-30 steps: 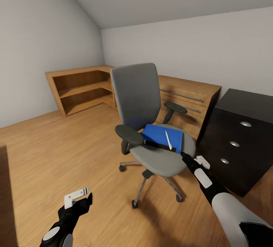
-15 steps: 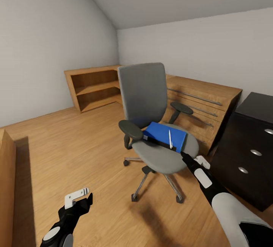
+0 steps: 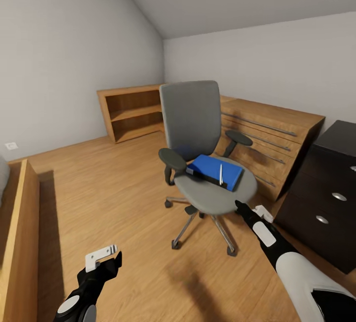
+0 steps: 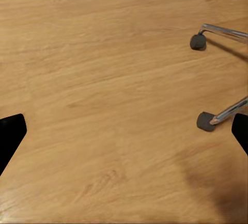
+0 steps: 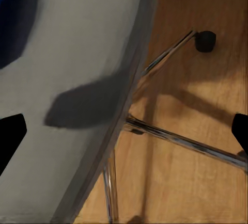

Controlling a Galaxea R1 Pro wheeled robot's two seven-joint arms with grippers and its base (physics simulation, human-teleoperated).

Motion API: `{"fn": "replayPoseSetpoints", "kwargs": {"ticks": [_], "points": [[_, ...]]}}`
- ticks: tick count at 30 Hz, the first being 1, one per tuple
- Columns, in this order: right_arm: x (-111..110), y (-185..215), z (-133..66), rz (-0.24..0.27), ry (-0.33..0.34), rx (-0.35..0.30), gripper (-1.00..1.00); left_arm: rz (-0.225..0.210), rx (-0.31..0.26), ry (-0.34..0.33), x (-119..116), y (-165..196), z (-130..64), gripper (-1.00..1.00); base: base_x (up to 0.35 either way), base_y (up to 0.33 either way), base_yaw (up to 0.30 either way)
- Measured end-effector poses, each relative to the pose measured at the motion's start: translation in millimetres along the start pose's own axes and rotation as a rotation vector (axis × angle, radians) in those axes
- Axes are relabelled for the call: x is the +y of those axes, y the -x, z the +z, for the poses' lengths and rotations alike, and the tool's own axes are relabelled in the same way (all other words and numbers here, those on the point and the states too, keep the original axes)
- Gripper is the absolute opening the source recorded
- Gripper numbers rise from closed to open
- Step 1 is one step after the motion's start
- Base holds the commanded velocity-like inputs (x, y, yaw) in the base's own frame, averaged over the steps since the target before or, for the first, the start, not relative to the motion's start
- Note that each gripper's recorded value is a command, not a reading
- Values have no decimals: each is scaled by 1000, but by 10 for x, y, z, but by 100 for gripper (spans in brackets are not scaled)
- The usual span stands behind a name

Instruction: In the bedroom, organize the workspace by keeping the computer under the desk, ensuring the monitor is on the desk, placing the keyboard on the desk next to the monitor, placing the mouse on the desk next to the keyboard, moving the folder from the swivel chair onto the desk next to the mouse, stacking the notebook on top of the folder with the pen on top of the notebook, and positioning the swivel chair next to the desk.

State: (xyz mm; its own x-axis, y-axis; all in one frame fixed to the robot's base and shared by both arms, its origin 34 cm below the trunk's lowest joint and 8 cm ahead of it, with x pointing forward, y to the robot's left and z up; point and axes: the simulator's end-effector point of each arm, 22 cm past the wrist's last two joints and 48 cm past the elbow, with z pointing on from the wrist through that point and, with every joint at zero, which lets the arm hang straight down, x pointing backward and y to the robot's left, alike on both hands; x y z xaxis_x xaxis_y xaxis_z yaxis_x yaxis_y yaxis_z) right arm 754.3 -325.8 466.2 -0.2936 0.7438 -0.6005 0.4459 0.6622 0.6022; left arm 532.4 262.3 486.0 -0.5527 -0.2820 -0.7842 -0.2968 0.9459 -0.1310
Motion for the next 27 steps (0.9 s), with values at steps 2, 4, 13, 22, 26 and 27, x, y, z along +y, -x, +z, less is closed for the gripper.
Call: {"fn": "replayPoseSetpoints", "kwargs": {"ticks": [2,4,13,22,26,27], "points": [[-8,-4,-1,-2,-2,0,100,0,0,0,0,1,-1,100,-45,0,1],[-4,-7,-2,-5,-1,-1,100,0,0,0,0,1,-2,100,-8,0,0],[24,-33,-2,-3,3,7,100,0,0,0,1,-1,-2,100,-1,0,0],[24,-47,-1,-4,3,9,100,0,0,0,0,1,0,100,-157,0,0],[42,-66,-1,-4,5,11,100,0,0,0,0,-1,-1,100,-7,0,0],[43,-73,-2,-4,5,12,100,0,0,0,0,-1,-1,100,-2,0,0]]}}
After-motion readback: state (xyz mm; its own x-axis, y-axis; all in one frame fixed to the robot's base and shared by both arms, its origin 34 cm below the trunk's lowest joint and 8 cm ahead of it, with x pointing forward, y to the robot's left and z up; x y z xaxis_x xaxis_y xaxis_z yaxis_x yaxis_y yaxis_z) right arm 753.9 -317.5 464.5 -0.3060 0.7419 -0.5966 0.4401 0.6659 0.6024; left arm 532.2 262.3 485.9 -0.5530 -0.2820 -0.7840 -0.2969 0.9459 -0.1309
